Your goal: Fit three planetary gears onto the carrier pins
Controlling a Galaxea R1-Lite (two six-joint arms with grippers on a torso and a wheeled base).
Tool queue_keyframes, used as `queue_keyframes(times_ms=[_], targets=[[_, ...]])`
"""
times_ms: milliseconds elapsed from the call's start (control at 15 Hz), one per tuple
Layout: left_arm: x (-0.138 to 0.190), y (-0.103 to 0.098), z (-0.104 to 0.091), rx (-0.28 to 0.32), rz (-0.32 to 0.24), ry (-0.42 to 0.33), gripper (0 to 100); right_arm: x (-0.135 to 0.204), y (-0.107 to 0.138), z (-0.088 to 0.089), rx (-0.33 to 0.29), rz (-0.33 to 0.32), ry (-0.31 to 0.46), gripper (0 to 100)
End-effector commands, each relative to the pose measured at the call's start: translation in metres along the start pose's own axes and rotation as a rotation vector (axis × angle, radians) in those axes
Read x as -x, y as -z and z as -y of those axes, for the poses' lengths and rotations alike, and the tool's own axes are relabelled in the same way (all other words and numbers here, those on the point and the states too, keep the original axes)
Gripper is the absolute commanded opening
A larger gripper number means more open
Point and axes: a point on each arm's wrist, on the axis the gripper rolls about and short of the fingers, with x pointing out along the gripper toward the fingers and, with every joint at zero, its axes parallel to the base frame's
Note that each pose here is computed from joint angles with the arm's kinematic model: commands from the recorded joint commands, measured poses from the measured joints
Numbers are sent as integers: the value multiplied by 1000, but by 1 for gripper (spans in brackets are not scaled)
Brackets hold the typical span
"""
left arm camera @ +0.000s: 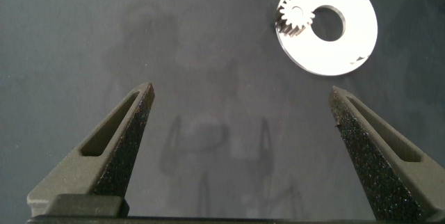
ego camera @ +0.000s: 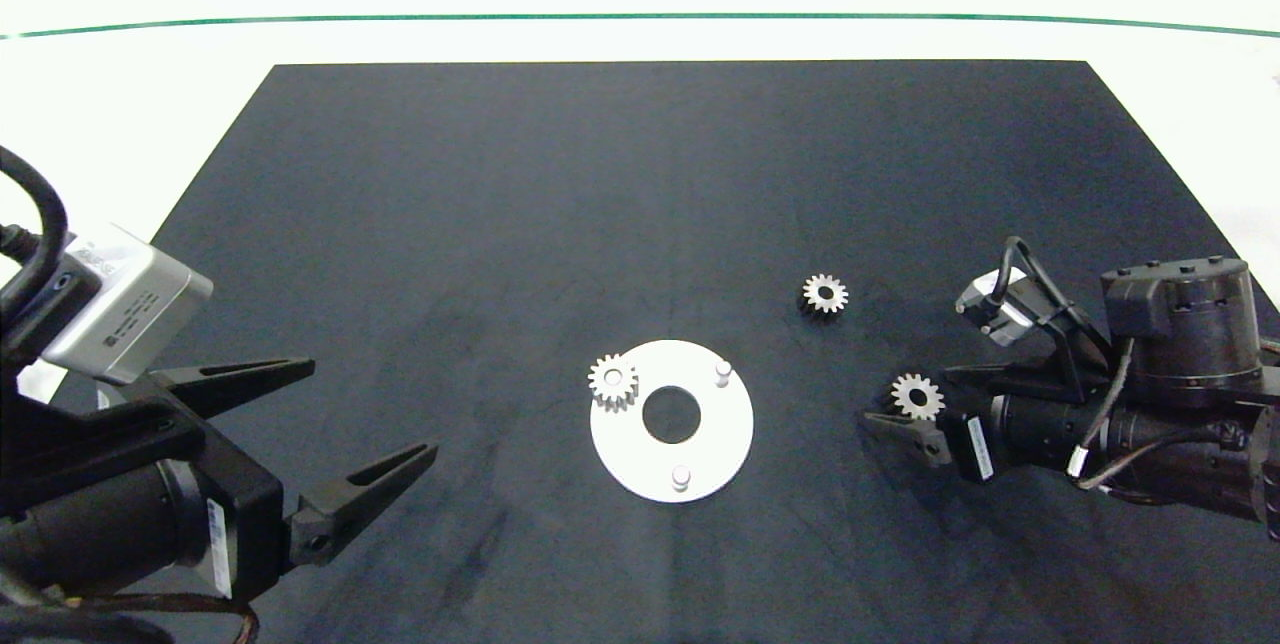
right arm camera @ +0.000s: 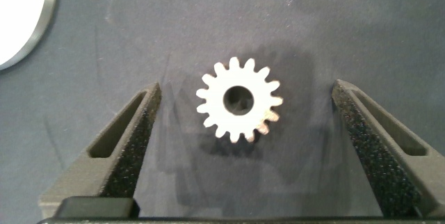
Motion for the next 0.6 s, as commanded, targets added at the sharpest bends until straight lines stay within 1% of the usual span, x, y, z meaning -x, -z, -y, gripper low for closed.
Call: queue_keyframes(times_ms=[67,267,600], targets=[[-1,0,0,0,-2,2,100,-1,1,0,22,-3,0,92],[0,0,0,0,-2,2,100,0,-1,0,25,3,6,86],[0,1,0,2,-2,1,100,0,-2,1,72,8,16,76]])
